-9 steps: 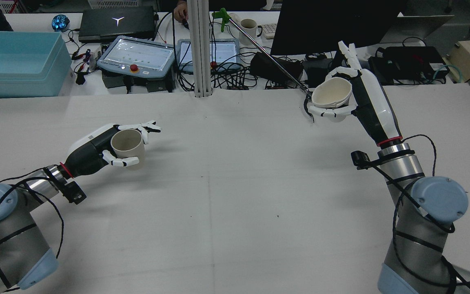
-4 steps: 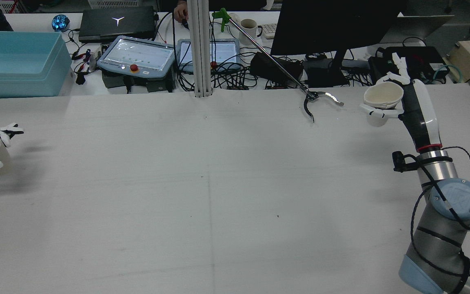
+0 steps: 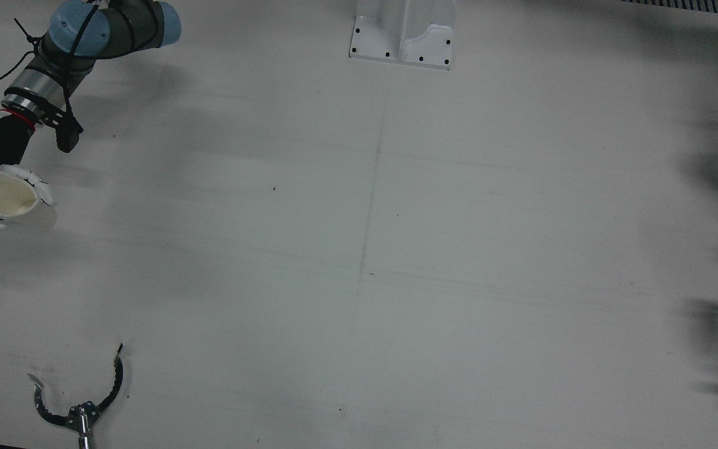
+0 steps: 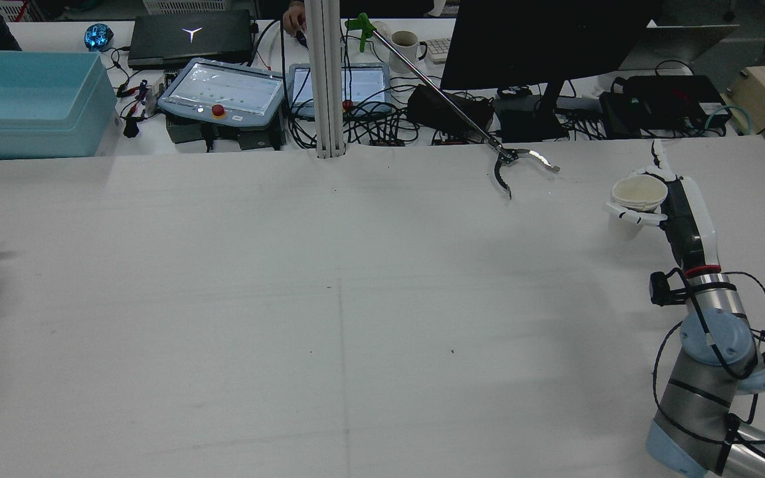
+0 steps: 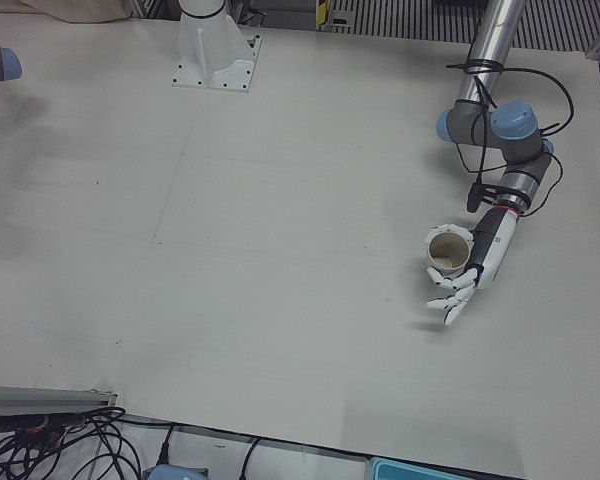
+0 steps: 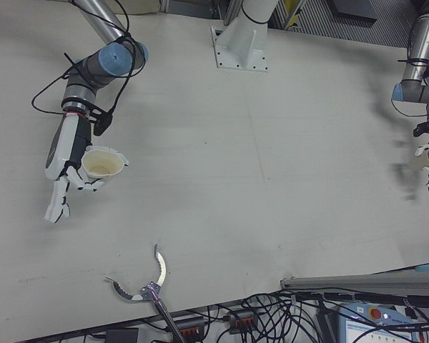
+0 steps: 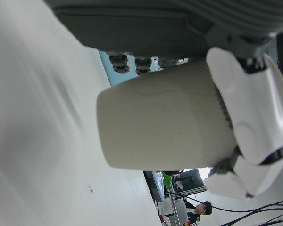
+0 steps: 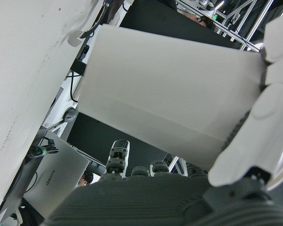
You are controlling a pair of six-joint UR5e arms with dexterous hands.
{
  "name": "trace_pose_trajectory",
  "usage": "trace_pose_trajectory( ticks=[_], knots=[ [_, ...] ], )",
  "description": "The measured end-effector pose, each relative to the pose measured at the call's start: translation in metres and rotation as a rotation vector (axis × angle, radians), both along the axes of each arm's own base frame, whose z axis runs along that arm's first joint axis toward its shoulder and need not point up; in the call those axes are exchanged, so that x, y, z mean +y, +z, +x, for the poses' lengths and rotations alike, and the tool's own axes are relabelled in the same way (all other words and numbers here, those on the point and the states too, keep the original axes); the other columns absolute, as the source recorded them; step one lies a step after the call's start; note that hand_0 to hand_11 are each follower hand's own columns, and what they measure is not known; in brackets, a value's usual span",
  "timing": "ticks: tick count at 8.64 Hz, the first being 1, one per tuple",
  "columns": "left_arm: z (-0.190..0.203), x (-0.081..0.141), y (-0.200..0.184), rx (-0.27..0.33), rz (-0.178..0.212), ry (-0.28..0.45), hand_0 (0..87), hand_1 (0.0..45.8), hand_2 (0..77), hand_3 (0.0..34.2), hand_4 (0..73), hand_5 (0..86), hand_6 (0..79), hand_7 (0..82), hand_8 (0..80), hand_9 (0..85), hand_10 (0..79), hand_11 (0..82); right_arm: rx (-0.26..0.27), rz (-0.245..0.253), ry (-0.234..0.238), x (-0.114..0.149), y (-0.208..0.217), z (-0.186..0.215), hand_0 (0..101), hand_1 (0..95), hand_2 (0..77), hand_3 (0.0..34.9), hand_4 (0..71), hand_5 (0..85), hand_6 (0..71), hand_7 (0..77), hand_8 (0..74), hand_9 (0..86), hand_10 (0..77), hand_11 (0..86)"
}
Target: Pour water
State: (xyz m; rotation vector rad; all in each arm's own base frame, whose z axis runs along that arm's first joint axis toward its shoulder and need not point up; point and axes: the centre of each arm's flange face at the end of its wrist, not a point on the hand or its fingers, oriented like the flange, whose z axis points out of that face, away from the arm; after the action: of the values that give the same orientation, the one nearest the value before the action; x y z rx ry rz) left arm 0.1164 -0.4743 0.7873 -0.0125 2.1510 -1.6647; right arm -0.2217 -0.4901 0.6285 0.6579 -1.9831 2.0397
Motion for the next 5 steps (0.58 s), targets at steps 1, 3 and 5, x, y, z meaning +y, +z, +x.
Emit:
trace_pose_trajectory(
  ticks=[1, 3, 5],
  knots=[
    [-0.005, 0.004, 0.013, -0.005, -0.01, -0.021, 47.0, 11.4, 42.5, 0.0, 36.5, 48.0, 16.4, 25.6, 4.9, 9.3, 3.8, 7.1, -0.002, -0.007, -0.006, 0.001, 0.006, -0.003, 43, 8.2, 22.9, 0.0, 44.2, 53.5, 4.4, 2.2, 0.5, 0.5, 10.4, 14.7],
    [-0.016, 0.012, 0.045, -0.007, -0.023, -0.086, 47.4, 11.4, 42.5, 0.0, 35.5, 49.1, 14.2, 22.9, 2.2, 9.3, 3.8, 7.1, 0.002, -0.013, -0.015, 0.003, 0.011, -0.007, 43, 8.7, 22.9, 0.0, 44.2, 53.5, 4.4, 3.8, 0.5, 0.5, 9.3, 13.1],
    [-0.021, 0.018, 0.061, -0.027, -0.022, -0.122, 45.4, 11.4, 42.5, 0.0, 34.4, 50.2, 12.5, 20.2, 3.3, 8.2, 3.8, 4.9, 0.005, -0.016, -0.017, 0.003, 0.012, -0.009, 43, 8.7, 22.9, 0.0, 44.2, 53.5, 4.4, 3.8, 0.5, 0.5, 9.3, 13.1]
  ],
)
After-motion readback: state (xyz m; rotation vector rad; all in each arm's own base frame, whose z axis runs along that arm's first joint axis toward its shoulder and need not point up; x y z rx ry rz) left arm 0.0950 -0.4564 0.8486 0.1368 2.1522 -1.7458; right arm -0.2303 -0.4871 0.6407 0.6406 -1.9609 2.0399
